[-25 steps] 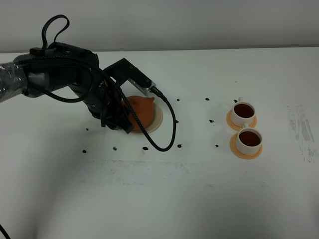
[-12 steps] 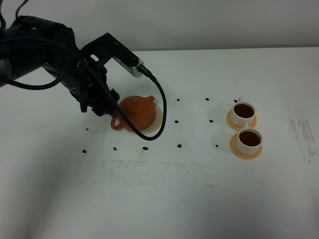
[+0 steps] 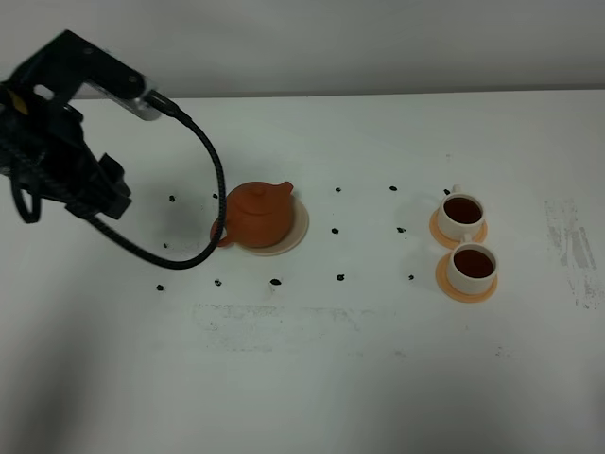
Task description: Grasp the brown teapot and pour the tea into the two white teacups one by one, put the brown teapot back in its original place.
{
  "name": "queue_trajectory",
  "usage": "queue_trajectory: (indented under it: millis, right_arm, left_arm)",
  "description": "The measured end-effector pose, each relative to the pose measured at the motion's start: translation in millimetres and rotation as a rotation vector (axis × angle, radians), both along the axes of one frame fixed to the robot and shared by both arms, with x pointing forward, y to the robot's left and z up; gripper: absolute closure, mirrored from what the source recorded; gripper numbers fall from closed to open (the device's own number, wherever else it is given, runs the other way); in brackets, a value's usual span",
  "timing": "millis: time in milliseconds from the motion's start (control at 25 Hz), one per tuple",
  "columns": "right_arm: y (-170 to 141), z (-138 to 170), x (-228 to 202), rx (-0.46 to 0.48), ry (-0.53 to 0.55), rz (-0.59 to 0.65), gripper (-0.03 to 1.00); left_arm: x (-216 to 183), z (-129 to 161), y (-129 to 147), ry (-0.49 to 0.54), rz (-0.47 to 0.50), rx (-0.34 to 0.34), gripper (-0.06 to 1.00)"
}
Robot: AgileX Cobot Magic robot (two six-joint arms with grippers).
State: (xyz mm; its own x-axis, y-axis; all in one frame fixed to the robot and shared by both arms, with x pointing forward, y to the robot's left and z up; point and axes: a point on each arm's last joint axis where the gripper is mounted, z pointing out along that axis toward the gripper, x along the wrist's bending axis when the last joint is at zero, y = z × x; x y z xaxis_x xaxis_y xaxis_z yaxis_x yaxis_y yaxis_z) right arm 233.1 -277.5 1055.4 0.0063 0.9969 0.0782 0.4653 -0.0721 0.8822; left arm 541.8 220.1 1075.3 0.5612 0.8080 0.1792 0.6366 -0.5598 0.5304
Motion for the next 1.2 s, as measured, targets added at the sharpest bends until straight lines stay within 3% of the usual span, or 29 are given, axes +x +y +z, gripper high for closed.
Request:
queue_trajectory:
  millis: [320,440,560,720,840,960,1040,1200]
  right_arm:
    - [0.0,0.0,0.0,0.000,0.000,0.000,0.50]
    - [0.0,0.0,0.0,0.000,0.000,0.000,0.50]
    - [0.0,0.0,0.0,0.000,0.000,0.000,0.50]
    - [0.0,0.0,0.0,0.000,0.000,0.000,0.50]
    - [0.0,0.0,0.0,0.000,0.000,0.000,0.50]
    - [0.0,0.0,0.0,0.000,0.000,0.000,0.50]
    - [0.0,0.0,0.0,0.000,0.000,0.000,0.50]
    - [0.0,0.0,0.0,0.000,0.000,0.000,0.50]
  left_arm:
    - [-50.4,44.0,26.8,-0.067,0.068,-0.031,0.34]
    - [-66.3,50.2,31.1,-0.022,0.083,-0.021,0.34]
    - [-83.7,57.6,40.6,0.018,0.173,-0.011,0.34]
    - [-117.6,72.0,49.5,0.061,0.318,-0.061,0.34]
    - [-142.5,85.6,58.1,-0.008,0.407,-0.109,0.34]
    - [-167.8,80.9,68.2,-0.038,0.478,-0.146,0.34]
    - [-186.9,61.6,73.7,-0.014,0.536,-0.177,0.34]
    - [-220.1,19.2,78.8,-0.074,0.603,-0.259,0.34]
